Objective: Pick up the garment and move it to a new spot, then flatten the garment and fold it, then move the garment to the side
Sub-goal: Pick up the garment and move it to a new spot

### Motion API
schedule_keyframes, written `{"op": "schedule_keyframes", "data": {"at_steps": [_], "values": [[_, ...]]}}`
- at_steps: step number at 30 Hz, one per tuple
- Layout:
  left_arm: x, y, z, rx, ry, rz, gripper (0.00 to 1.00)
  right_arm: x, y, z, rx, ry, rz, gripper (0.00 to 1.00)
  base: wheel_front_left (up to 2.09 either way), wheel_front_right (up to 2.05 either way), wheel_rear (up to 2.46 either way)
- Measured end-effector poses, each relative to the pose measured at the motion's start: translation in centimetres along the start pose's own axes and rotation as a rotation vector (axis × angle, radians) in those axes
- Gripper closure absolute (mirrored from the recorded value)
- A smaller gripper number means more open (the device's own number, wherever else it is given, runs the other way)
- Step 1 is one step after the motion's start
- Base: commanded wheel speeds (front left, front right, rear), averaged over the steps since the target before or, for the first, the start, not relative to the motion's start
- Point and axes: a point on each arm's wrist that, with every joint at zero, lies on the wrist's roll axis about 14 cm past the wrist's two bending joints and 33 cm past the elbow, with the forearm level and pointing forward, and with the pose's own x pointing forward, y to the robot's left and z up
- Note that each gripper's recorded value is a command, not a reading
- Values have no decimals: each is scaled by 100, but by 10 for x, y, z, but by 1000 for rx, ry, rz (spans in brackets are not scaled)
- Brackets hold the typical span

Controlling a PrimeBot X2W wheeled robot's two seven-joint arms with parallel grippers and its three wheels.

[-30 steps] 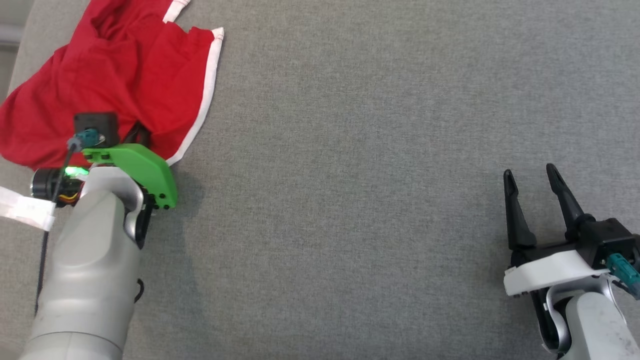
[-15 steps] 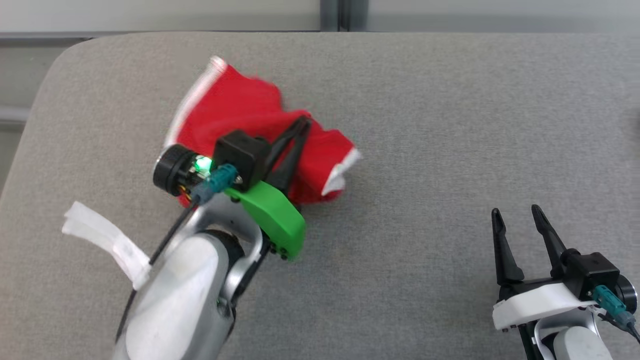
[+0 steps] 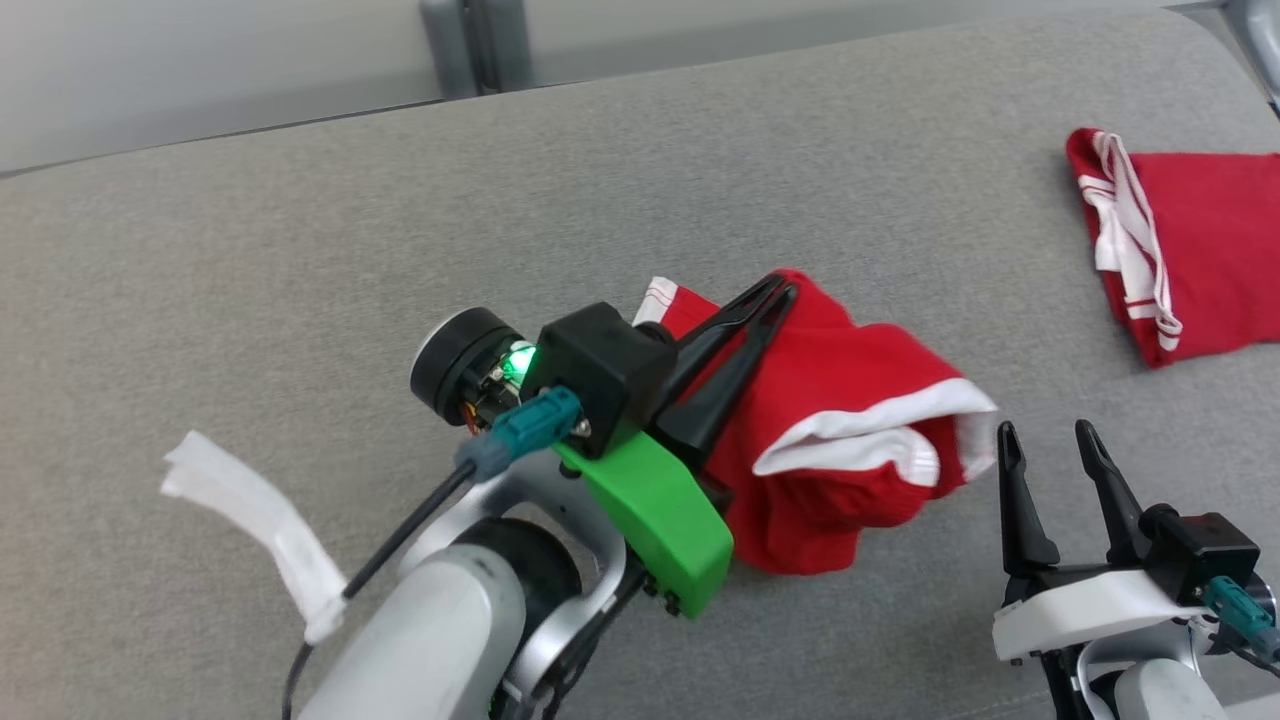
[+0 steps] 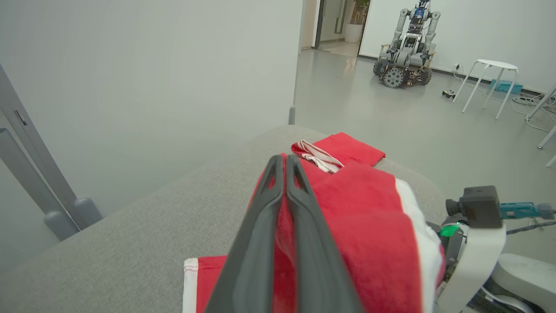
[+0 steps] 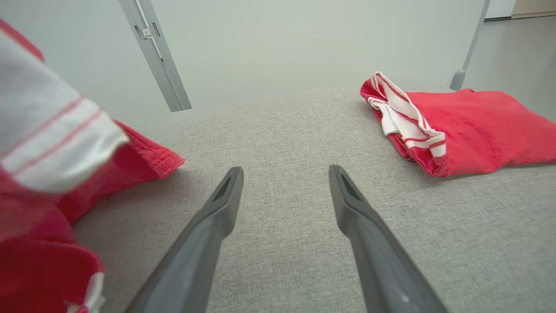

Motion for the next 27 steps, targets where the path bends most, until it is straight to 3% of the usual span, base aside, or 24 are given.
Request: {"op": "schedule_keyframes", "data": {"at_steps": [6, 11, 12, 13, 14, 15, 22, 27], "values": [[14, 43, -119, -134, 355, 107, 100, -15, -25, 0, 16, 5, -83, 0, 0, 0, 0], [4, 74, -205, -155, 564, 200, 100, -26, -37, -3, 18, 20, -130, 0, 0, 0, 0], [4, 75, -215, -160, 570, 210, 94, -28, -41, -3, 17, 21, -142, 0, 0, 0, 0], [6, 77, -219, -156, 564, 218, 72, -31, -44, -2, 15, 21, -153, 0, 0, 0, 0], [9, 78, -219, -153, 545, 221, 12, -33, -47, -3, 14, 22, -162, 0, 0, 0, 0], [13, 79, -218, -152, 518, 226, 0, -35, -50, -2, 13, 23, -173, 0, 0, 0, 0], [11, 103, -171, -144, 195, 364, 0, -42, -57, -1, -11, 19, -190, 0, 0, 0, 0], [-53, 111, -158, -140, 57, 549, 0, -49, -57, 7, -45, -5, -179, 0, 0, 0, 0]]}}
